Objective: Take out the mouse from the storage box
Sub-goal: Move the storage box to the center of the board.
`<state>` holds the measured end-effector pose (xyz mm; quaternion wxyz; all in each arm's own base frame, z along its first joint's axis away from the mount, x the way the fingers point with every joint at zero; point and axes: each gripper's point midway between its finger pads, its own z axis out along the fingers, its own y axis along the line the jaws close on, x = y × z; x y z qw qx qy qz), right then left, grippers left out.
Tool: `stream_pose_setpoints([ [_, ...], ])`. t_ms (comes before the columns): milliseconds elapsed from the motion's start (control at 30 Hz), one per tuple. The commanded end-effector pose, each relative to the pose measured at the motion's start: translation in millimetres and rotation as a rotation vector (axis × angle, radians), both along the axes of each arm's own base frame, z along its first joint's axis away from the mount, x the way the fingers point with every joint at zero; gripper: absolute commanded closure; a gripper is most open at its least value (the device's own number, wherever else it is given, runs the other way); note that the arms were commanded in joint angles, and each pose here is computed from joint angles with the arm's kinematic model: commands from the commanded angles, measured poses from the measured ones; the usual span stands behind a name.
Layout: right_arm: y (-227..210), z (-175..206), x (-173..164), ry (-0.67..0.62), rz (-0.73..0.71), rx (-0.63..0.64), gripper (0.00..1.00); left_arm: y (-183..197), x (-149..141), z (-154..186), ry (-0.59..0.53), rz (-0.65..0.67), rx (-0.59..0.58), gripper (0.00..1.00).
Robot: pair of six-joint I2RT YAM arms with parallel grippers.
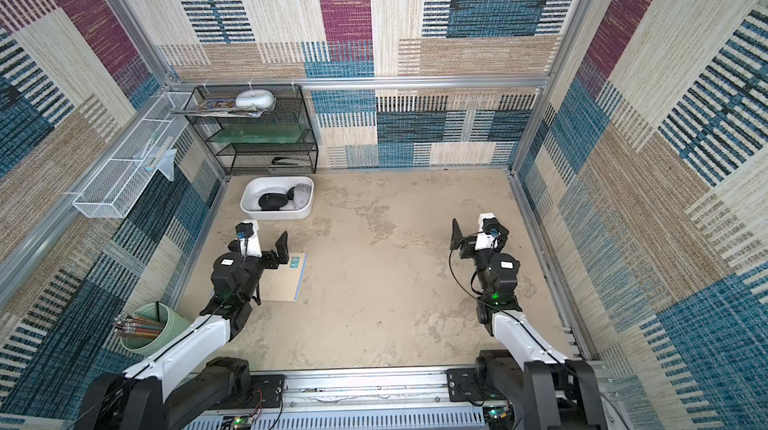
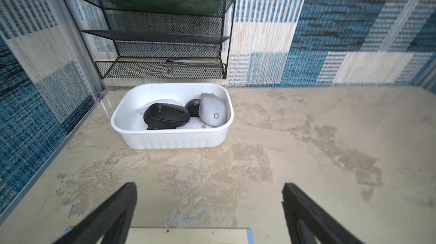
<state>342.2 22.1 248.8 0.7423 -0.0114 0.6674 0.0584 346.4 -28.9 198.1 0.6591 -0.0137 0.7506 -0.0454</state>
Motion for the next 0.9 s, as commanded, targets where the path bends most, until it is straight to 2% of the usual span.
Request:
stream_pose_setpoints([
  [0, -12.5, -12.6, 2.1, 0.185, -0.066, 0.345, 0.01, 27.8, -3.0, -3.7, 0.091, 0.216, -0.279, 0.01],
  [33, -21.5, -19.6, 1.9, 0.237, -0.127, 0.470, 0.01, 39.0, -3.8, -5.8, 0.127, 0.313, -0.384, 0.00],
  [100, -6.7, -22.2, 4.3, 0.286, -0.045, 0.470, 0.01, 39.1, 3.1, -1.3, 0.169, 0.343, -0.461, 0.01],
  [233, 20.6, -56.1, 11.4, 0.483, 0.079, 0.406, 0.01, -7.2, 41.7, 19.0, 0.253, 0.092, -0.432, 0.01],
  [300, 30.7, -68.6, 10.9, 0.534, 0.120, 0.397, 0.01, -23.4, 61.9, 22.3, 0.319, 0.016, -0.396, 0.01],
  [367, 34.5, -77.0, 10.2, 0.535, 0.133, 0.396, 0.01, -30.0, 80.3, 16.0, 0.394, 0.000, -0.376, 0.01],
  [633, 44.7, -77.5, 14.2, 0.524, 0.145, 0.358, 0.01, -55.2, 146.1, -21.4, 0.558, -0.056, -0.258, 0.01],
  [733, 50.3, -79.0, 15.4, 0.526, 0.154, 0.336, 0.01, -68.4, 165.1, -40.4, 0.637, -0.079, -0.198, 0.01],
  [867, 55.6, -81.8, 17.3, 0.538, 0.163, 0.320, 0.00, -78.9, 184.8, -55.9, 0.683, -0.107, -0.170, 0.01],
])
